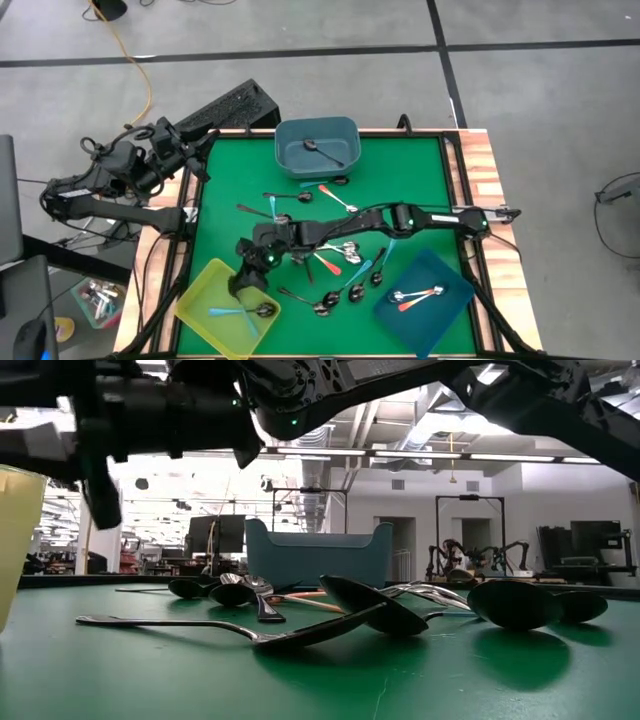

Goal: Sort silverware by color (type)
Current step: Put the black spoon into the light blue bin

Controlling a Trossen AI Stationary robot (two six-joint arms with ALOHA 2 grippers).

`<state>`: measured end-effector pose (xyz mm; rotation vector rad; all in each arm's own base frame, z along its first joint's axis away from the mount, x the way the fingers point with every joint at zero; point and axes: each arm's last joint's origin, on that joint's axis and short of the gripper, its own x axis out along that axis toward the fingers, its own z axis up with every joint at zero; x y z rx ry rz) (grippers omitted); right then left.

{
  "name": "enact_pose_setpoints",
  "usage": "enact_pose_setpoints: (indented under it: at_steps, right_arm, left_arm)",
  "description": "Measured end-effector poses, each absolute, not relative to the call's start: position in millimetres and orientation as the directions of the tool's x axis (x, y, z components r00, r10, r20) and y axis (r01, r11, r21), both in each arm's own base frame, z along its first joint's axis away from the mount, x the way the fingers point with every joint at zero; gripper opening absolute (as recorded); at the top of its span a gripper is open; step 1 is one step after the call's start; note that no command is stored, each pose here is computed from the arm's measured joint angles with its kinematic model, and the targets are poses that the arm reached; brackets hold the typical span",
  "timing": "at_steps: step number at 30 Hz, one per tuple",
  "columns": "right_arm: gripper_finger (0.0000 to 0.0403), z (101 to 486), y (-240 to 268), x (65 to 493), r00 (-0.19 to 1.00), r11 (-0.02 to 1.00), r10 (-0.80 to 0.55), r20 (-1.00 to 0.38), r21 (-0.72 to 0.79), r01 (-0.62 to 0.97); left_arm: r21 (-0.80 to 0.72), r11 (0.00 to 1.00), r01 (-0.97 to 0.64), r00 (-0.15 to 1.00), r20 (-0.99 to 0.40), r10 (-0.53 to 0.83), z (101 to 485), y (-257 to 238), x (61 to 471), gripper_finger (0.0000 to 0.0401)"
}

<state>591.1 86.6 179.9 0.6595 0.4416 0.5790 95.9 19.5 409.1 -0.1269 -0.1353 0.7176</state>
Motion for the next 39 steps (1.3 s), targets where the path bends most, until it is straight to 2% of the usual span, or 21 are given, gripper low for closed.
enact_pose_setpoints:
  at_steps: [7,10,14,17,23,29,35,39]
  right_arm:
    - [0.0132,250,43,579,0.784,0.681,0.605,-0.139,0.6,-0.419]
    - [0.0129,283,25,564,0.796,0.738,0.579,-0.178,0.529,-0.419]
    - [0.0128,329,-2,530,0.788,0.808,0.539,-0.296,0.447,-0.385]
    - [0.0128,370,-25,490,0.781,0.856,0.489,-0.389,0.386,-0.344]
    - [0.0127,444,-47,399,0.812,0.96,0.277,-0.513,0.17,-0.221]
    - [0.0127,506,-53,314,0.879,0.995,0.095,-0.468,0.025,-0.095]
    - [0.0127,534,-49,240,0.882,1.0,0.009,-0.472,-0.016,-0.018]
    - [0.0127,545,-43,197,0.877,0.998,-0.063,-0.477,-0.042,0.049]
  left_arm:
    - [-0.206,0.743,-0.637,0.745,0.084,0.662,410,20,96,0.0125]
    - [-0.211,0.743,-0.636,0.745,0.084,0.662,410,20,96,0.0125]
    - [-0.237,0.74,-0.63,0.745,0.084,0.661,410,20,96,0.0126]
    - [-0.246,0.739,-0.627,0.746,0.084,0.661,410,20,96,0.0125]
    - [-0.246,0.741,-0.625,0.748,0.084,0.658,410,19,96,0.0125]
    - [-0.243,0.772,-0.587,0.78,0.087,0.62,410,18,97,0.0126]
    - [-0.235,0.824,-0.515,0.834,0.083,0.545,409,16,102,0.0126]
    - [-0.26,0.824,-0.502,0.842,0.067,0.535,407,16,108,0.0125]
